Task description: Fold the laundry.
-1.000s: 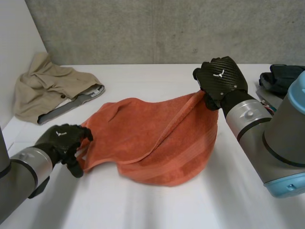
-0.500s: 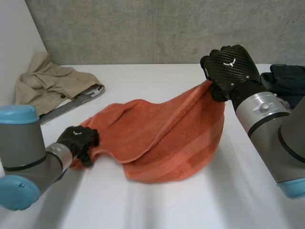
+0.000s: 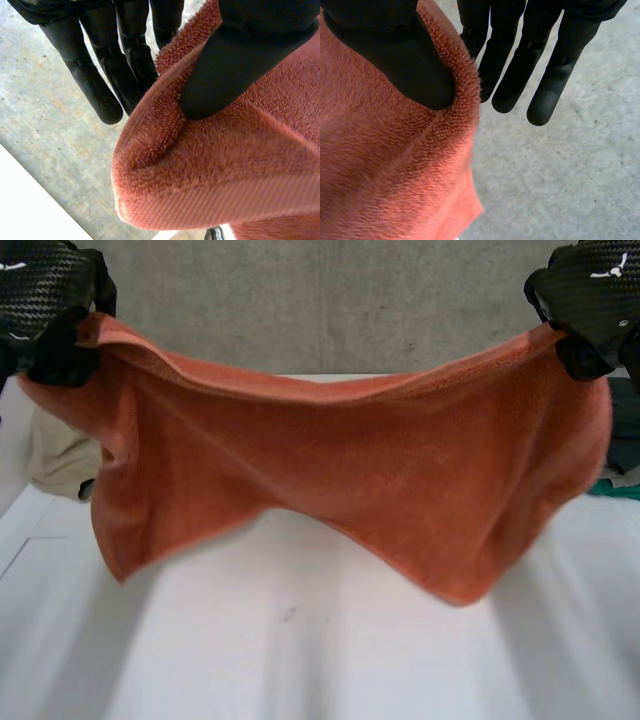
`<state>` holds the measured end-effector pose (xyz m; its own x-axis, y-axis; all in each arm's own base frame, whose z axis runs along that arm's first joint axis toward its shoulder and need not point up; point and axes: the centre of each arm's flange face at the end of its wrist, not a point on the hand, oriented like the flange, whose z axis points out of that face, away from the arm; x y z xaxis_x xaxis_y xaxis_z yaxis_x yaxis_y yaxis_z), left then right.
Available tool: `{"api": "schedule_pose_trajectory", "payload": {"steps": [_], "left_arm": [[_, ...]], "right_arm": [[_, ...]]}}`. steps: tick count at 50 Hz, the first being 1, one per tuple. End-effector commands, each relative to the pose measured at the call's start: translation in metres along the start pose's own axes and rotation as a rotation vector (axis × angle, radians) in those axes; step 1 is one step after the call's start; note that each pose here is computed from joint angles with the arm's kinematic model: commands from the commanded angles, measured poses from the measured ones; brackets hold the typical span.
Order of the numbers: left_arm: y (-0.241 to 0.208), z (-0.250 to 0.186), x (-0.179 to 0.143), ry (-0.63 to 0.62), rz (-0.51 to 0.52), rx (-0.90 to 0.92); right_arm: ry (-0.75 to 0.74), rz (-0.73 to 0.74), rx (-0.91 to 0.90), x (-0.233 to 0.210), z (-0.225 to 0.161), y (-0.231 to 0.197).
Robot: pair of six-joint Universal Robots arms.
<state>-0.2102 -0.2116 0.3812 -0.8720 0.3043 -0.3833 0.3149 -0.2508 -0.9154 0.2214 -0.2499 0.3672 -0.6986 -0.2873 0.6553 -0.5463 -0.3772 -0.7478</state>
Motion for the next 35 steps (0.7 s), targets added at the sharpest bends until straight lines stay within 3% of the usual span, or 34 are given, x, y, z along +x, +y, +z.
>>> {"api": "schedule_pose_trajectory", "payload": {"steps": [1,6,10,14,16,19,23,29,35], "left_arm": [[0.041,0.041,-0.002,0.069,-0.002,-0.202],[0.091,0.081,0.009,0.110,0.007,-0.306],[0.109,0.116,0.017,0.126,0.027,-0.260],[0.084,0.157,0.002,0.033,0.055,-0.039],[0.057,0.174,-0.017,-0.071,0.054,0.113],[0.017,0.180,-0.041,-0.204,0.010,0.288],[-0.011,0.174,-0.054,-0.274,-0.072,0.400],[0.011,0.172,-0.045,-0.248,-0.128,0.320],[0.075,0.164,-0.023,-0.196,-0.132,0.087]], "right_arm": [[-0.167,-0.050,-0.103,-0.028,0.013,0.023],[-0.252,-0.086,-0.167,-0.060,0.032,0.052],[-0.234,-0.110,-0.180,-0.078,0.062,0.076],[-0.049,-0.118,-0.060,-0.070,0.106,0.069],[0.124,-0.087,0.030,-0.049,0.130,0.061],[0.331,-0.004,0.159,-0.019,0.146,0.049],[0.439,0.116,0.349,0.005,0.142,0.025],[0.366,0.195,0.423,0.005,0.120,0.010],[0.181,0.245,0.266,-0.030,0.104,0.042]]}}
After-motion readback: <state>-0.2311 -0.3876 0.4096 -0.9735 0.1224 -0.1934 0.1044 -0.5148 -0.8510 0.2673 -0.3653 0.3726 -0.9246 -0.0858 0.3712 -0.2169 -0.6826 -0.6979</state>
